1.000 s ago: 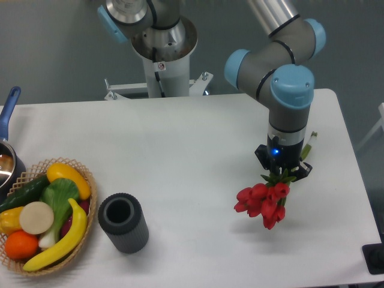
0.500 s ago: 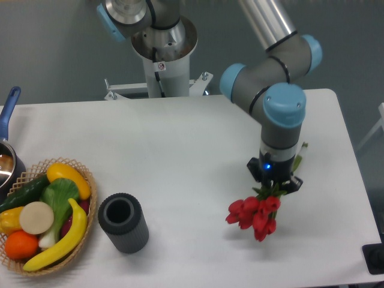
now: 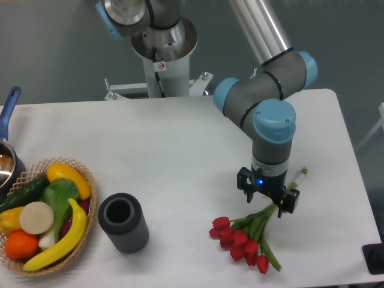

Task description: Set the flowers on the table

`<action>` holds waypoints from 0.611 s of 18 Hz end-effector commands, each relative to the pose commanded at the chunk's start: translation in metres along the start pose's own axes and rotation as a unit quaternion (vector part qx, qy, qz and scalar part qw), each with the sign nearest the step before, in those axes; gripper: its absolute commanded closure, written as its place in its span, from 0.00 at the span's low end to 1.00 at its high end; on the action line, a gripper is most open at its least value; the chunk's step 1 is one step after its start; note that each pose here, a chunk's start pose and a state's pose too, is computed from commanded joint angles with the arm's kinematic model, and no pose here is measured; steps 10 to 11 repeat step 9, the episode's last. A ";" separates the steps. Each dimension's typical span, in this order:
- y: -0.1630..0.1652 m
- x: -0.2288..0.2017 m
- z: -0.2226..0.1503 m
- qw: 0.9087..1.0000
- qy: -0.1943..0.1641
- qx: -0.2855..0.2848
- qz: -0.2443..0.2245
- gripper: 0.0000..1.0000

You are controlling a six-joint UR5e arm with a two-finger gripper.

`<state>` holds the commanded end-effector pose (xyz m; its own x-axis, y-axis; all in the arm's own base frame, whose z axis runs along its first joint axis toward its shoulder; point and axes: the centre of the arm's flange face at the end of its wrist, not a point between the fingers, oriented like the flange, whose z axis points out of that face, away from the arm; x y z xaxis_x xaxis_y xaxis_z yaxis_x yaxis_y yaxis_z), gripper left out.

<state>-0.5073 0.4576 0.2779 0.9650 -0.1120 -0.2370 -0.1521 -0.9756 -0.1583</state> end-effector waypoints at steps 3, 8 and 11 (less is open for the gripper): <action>0.024 -0.010 -0.008 1.000 -0.010 0.002 -0.012 0.00; 0.033 -0.021 -0.018 1.000 -0.021 0.002 -0.006 0.00; 0.032 -0.020 -0.017 1.000 -0.020 0.002 -0.005 0.00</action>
